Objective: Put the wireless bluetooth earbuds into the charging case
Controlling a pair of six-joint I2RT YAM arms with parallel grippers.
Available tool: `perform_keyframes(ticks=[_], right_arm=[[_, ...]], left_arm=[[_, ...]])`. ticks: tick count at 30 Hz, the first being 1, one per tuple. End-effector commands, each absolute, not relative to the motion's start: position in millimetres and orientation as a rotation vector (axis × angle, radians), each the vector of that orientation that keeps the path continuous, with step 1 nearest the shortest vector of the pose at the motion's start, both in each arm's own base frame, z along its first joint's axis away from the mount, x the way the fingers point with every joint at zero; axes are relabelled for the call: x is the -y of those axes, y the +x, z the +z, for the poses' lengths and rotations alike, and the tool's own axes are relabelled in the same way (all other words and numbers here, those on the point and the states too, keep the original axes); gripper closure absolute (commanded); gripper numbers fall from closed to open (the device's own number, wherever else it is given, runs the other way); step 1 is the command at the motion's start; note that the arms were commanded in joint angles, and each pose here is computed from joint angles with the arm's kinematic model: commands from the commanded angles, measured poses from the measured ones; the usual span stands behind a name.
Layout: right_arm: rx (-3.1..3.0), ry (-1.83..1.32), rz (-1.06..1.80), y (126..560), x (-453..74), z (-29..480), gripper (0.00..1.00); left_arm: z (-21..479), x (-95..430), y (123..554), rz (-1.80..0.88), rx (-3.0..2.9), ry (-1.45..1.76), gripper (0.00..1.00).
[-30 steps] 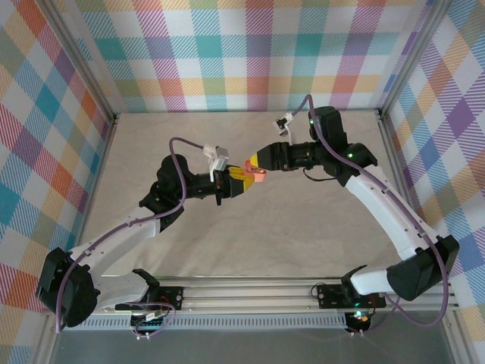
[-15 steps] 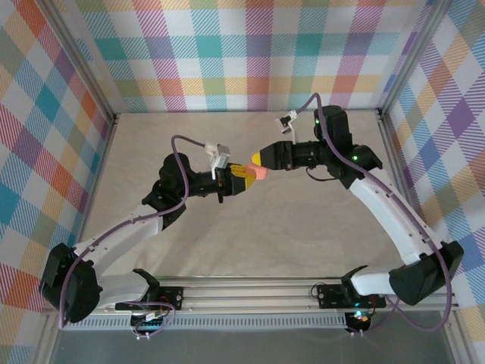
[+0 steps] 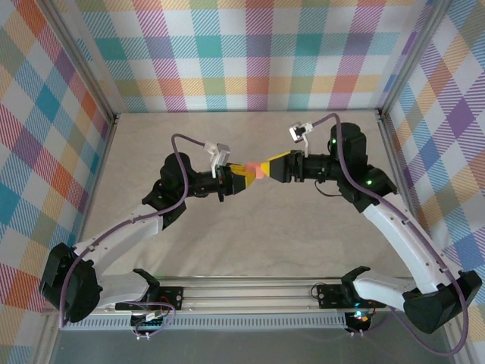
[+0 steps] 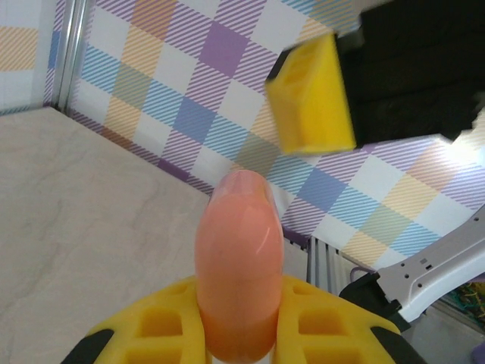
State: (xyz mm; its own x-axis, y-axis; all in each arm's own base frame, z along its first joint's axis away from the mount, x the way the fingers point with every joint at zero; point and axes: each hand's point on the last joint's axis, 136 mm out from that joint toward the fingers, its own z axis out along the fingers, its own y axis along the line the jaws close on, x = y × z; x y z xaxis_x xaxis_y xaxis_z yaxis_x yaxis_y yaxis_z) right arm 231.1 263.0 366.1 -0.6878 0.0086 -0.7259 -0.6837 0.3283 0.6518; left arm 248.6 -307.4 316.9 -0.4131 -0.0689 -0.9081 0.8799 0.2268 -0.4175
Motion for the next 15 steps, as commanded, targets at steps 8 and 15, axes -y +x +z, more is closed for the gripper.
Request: perform_keyframes(ticks=[8,15], right_arm=[[-1.928,-0.548,1.447,239,-266,351,0.36],[-1.893,-0.592,1.524,236,-273,355,0.43]], left_arm=[[362,308,232,-1.471,-1.541,0.778,1.00],[371,307,229,-1.504,-1.519,0.763,1.00]])
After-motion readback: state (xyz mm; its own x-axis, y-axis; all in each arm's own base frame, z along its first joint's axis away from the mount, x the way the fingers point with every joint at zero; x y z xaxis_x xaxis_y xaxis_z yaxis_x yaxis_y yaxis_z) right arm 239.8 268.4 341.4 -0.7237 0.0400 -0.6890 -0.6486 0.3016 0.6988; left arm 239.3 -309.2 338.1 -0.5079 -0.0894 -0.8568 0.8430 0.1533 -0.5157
